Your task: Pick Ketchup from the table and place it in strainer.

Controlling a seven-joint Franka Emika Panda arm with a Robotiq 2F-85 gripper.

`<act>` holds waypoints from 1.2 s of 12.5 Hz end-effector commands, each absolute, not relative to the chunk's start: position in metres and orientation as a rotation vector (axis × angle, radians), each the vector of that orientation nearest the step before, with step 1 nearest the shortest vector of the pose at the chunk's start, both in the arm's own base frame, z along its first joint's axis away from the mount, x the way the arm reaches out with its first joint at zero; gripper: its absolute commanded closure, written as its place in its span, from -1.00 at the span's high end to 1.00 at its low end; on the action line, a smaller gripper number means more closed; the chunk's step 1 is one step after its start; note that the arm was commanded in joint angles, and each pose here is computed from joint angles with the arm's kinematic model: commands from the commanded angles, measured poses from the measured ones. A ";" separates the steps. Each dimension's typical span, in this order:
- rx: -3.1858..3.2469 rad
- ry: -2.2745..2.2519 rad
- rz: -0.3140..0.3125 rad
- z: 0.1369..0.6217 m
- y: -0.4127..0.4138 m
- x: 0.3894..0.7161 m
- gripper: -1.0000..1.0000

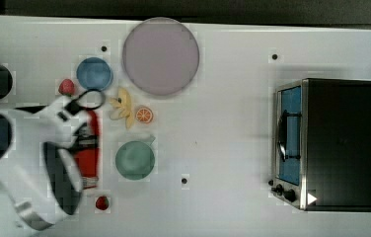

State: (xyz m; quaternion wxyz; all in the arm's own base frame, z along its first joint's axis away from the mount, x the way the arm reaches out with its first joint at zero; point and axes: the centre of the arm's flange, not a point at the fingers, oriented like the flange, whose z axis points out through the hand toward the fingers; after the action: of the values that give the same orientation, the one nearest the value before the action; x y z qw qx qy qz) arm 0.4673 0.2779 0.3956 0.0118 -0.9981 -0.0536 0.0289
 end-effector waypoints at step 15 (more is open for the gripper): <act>-2.853 0.186 0.152 0.252 0.390 0.452 0.87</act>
State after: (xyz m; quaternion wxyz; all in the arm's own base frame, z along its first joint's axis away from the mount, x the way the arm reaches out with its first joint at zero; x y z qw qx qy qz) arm 0.4433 0.3896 0.2364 0.1351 -0.9867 0.0474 0.0771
